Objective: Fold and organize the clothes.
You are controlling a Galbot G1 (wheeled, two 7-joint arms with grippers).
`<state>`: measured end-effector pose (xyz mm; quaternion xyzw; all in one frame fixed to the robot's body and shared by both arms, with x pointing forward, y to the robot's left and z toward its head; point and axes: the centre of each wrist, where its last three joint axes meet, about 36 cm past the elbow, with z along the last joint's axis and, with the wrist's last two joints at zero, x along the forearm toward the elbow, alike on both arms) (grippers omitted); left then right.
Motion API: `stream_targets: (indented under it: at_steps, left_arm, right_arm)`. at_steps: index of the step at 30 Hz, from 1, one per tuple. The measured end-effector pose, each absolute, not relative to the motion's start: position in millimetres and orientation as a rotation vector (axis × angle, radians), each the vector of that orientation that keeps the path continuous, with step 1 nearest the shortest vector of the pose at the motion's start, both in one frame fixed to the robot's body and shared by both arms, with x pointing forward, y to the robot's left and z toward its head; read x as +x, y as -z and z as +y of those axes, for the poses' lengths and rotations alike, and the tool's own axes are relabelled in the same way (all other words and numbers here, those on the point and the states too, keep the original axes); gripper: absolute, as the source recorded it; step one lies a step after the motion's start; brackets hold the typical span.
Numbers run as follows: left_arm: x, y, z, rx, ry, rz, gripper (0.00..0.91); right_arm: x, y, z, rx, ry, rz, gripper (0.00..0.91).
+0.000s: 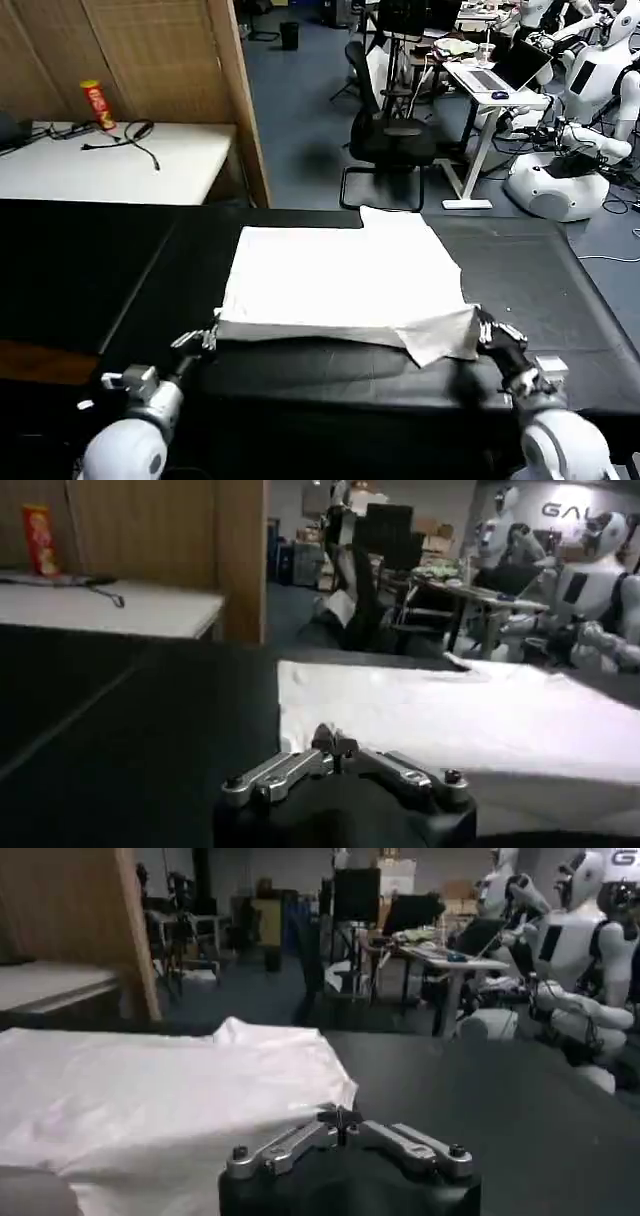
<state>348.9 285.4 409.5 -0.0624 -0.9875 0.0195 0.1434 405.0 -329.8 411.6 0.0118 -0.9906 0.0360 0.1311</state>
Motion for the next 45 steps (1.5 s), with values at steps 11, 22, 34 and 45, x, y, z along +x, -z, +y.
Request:
stream_targets:
  at_steps: [11, 22, 34, 45]
  left_arm:
    - [394, -401, 298, -0.157, 0.055, -2.867, 0.000]
    - [398, -398, 300, -0.148, 0.061, -2.846, 0.878]
    - [364, -401, 301, -0.222, 0.024, -2.764, 0.878]
    - [349, -389, 309, -0.219, -0.001, -2.719, 0.000]
  right_arm:
    - [434, -391, -323, 0.088, -0.062, -2.849, 0.000]
    - [395, -417, -335, 0.162, -0.104, -2.836, 0.878]
    - [334, -403, -335, 0.129, -0.119, -2.759, 0.770]
    - [331, -386, -332, 0.120, -0.110, -2.724, 0.166]
